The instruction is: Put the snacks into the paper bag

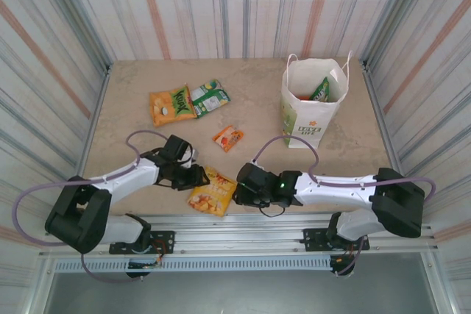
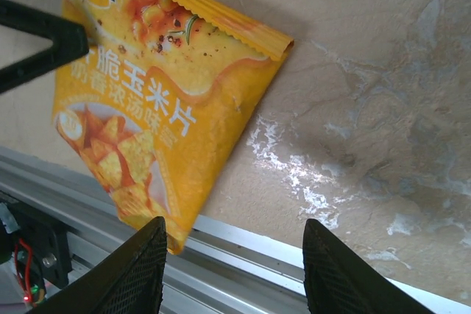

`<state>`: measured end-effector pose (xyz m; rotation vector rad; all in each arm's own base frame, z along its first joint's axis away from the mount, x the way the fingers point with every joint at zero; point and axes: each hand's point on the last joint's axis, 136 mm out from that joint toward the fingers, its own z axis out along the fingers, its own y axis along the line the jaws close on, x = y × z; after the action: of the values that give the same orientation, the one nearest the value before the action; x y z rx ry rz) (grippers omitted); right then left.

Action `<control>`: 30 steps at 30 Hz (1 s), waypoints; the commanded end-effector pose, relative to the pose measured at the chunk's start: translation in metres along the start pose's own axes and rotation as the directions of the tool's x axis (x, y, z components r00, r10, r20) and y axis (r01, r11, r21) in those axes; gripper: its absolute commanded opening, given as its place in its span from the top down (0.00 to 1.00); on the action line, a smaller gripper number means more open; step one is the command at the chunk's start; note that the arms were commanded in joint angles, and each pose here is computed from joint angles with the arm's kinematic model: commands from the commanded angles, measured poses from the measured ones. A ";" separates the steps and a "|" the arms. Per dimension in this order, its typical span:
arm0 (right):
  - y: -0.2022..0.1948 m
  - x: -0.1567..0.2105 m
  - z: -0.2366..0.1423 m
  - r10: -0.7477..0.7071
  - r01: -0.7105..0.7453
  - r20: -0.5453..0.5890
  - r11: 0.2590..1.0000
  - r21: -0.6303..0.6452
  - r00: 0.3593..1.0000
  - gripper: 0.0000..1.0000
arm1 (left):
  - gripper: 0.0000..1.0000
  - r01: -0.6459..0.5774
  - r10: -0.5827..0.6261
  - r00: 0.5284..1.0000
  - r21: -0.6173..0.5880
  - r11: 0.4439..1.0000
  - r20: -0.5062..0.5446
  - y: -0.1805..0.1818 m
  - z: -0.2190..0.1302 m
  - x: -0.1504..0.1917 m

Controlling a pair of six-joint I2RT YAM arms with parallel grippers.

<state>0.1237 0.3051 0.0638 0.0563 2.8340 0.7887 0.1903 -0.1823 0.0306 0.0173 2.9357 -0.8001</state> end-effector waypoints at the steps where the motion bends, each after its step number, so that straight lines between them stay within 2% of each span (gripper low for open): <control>1: -0.006 0.007 0.010 0.049 -0.049 -0.037 0.999 0.006 0.998 0.49 | 0.43 0.044 -0.044 0.999 0.012 0.999 -0.023 0.001 -0.001 0.016; 8: -0.002 0.008 0.030 0.077 -0.079 -0.077 0.996 -0.031 0.994 0.50 | 0.47 0.054 -0.054 0.998 0.026 0.998 -0.028 -0.001 0.004 0.024; 16: -0.007 0.001 0.047 0.134 -0.140 -0.080 0.987 -0.078 0.988 0.52 | 0.57 0.036 -0.035 0.998 0.019 0.999 -0.046 -0.004 0.014 0.026; 24: -0.024 -0.009 0.050 0.221 -0.224 -0.035 0.966 -0.132 0.975 0.53 | 0.62 0.014 -0.013 0.998 0.020 1.000 -0.069 -0.010 0.031 0.025; 30: -0.021 -0.022 0.041 0.224 -0.210 0.034 0.949 -0.236 0.974 0.53 | 0.63 -0.010 0.012 0.995 0.022 1.000 -0.099 -0.020 0.044 0.023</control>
<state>0.1464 0.3214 0.0307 0.2993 2.7297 1.1869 0.1841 -0.2319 0.0257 0.0967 2.9115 -0.9669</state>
